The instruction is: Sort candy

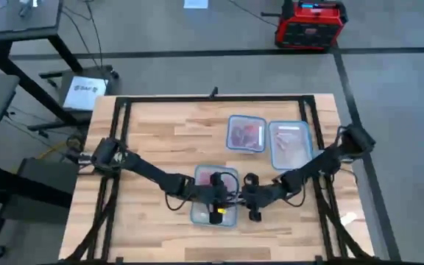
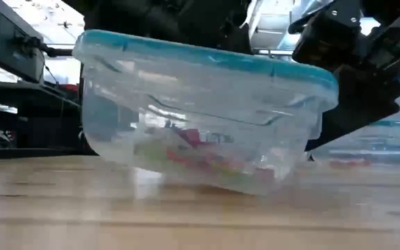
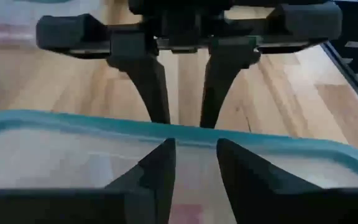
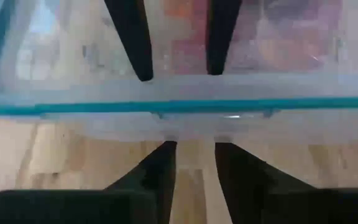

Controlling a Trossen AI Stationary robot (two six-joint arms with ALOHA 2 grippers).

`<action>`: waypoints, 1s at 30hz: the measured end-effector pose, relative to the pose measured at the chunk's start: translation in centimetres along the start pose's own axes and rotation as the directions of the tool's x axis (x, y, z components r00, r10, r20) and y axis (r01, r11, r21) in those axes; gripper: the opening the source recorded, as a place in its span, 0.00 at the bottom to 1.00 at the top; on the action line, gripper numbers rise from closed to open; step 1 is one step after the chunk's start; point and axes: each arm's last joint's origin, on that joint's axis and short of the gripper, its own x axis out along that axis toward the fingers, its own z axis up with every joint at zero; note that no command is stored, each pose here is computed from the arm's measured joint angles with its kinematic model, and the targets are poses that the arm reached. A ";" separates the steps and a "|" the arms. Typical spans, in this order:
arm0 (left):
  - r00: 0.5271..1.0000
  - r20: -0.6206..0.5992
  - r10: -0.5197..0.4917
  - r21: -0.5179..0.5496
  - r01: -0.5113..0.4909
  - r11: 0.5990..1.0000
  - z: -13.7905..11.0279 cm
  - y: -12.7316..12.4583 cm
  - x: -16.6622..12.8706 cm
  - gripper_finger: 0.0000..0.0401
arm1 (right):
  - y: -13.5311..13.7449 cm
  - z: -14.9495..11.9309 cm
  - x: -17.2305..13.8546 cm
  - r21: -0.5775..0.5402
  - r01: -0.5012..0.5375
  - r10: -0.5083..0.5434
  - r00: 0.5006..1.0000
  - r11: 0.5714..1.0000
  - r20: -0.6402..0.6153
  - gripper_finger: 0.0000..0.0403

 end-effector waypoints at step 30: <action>0.996 0.054 -0.072 -0.001 0.072 0.997 -0.9 0.0 0.6 0.27 | -0.5 2.0 0.6 -0.157 0.025 -0.042 0.994 0.987 -0.103 0.24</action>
